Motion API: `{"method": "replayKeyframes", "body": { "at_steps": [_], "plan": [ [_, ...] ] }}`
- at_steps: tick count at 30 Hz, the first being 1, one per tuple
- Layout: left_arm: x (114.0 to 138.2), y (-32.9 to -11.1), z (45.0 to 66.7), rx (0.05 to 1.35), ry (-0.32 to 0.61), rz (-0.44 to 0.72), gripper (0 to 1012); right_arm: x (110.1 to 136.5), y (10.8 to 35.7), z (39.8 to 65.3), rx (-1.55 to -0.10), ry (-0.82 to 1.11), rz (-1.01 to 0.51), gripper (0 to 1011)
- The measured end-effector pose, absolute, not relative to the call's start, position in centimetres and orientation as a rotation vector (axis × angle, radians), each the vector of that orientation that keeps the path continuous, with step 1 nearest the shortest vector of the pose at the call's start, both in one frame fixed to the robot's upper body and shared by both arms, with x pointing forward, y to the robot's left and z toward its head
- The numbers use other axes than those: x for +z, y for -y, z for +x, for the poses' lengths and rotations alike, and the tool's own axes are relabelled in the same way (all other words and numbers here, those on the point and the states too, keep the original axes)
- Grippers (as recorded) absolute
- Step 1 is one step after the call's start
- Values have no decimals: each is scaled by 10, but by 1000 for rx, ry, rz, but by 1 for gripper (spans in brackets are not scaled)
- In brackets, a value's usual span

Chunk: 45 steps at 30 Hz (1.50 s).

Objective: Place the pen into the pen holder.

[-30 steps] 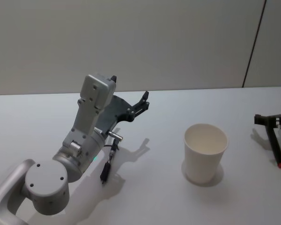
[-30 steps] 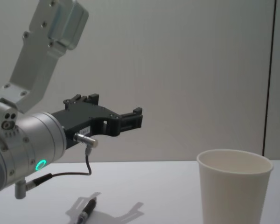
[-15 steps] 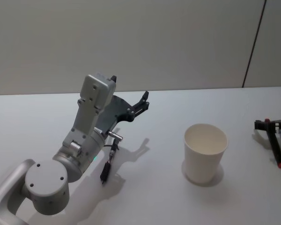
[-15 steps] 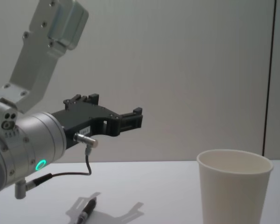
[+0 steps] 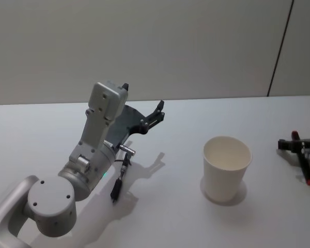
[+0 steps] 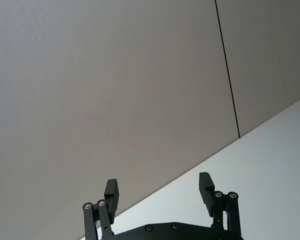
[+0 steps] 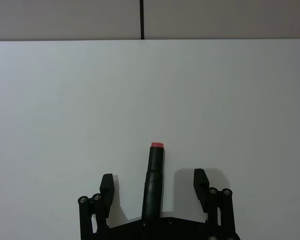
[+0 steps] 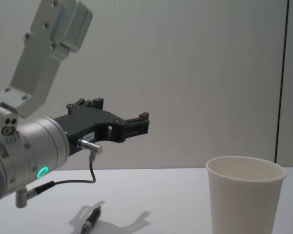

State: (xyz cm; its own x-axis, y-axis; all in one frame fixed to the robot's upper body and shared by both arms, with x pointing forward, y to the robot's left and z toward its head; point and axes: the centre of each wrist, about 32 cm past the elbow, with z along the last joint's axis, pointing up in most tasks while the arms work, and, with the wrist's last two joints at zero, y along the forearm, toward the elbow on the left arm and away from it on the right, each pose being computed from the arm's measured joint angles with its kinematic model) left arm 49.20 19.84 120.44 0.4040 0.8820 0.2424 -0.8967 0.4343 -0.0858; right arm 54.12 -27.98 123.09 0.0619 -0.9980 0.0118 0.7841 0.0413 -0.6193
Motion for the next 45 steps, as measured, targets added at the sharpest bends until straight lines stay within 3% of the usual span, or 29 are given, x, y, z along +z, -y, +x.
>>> {"method": "replayKeyframes", "body": {
  "at_steps": [19,45],
  "plan": [
    [1204,-198,492,1124,268,61,1001,1221,283,539,-1449,-525,-530,1001],
    [1204,-198,492,1124,268,61,1001,1217,284,538,-1449,-537,-529,850]
  ]
}}
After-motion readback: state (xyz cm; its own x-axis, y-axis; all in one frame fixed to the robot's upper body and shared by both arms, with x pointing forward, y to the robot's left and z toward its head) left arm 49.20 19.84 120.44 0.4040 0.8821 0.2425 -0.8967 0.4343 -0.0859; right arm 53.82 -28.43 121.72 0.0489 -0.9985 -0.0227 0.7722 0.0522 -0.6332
